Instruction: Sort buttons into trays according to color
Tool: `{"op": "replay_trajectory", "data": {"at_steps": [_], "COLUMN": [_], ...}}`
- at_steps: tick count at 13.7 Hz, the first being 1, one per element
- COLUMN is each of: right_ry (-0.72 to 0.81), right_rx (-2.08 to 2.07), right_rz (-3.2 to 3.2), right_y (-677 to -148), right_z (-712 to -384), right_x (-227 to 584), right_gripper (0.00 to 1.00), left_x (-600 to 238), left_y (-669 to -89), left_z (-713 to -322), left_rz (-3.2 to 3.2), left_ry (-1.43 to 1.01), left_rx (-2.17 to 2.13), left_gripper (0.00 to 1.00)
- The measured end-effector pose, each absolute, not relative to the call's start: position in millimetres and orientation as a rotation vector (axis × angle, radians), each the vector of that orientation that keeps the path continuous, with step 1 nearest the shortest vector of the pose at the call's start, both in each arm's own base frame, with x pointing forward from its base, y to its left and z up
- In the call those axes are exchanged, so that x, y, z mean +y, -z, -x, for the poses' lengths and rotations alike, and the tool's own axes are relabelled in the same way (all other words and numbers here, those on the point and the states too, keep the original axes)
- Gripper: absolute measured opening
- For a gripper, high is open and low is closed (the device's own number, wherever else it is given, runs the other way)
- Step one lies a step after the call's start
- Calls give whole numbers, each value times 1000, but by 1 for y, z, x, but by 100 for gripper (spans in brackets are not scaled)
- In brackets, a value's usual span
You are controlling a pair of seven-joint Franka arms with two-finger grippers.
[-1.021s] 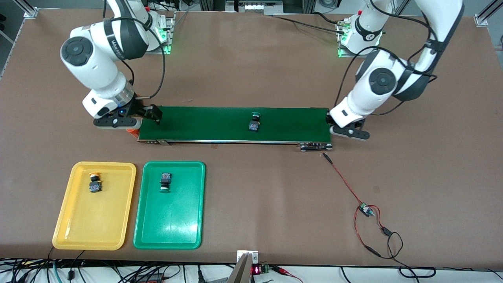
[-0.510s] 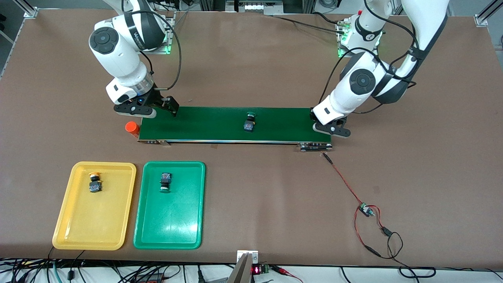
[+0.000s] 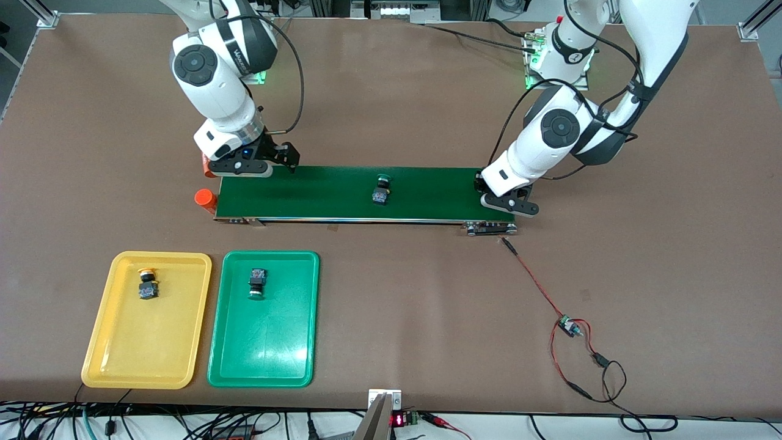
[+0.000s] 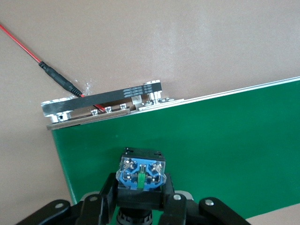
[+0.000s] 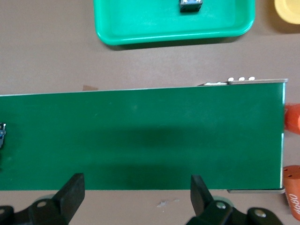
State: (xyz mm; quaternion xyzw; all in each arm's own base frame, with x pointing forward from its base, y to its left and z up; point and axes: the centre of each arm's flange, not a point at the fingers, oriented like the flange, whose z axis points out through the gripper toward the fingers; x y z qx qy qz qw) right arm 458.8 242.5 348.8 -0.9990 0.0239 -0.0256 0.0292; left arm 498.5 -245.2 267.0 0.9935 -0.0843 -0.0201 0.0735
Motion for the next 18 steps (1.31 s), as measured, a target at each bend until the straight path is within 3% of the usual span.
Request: {"op": "replay_trajectory", "data": {"at_steps": [14, 16, 18], "right_ry": [-11, -13, -21], "right_rx": [30, 45, 50], "right_rz": [3097, 3091, 3085], "right_y": [-316, -316, -313], "right_z": [-461, -463, -463], "right_x": [253, 258, 272], "right_gripper": [100, 100, 100], "left_x": [-227, -223, -221], "left_y": [-247, -245, -249], "left_z": [-509, -511, -515], "left_rz": [-2965, -2968, -2968], "left_ry": [67, 68, 52], "left_rx": [-180, -170, -163], "left_gripper": [42, 45, 63]}}
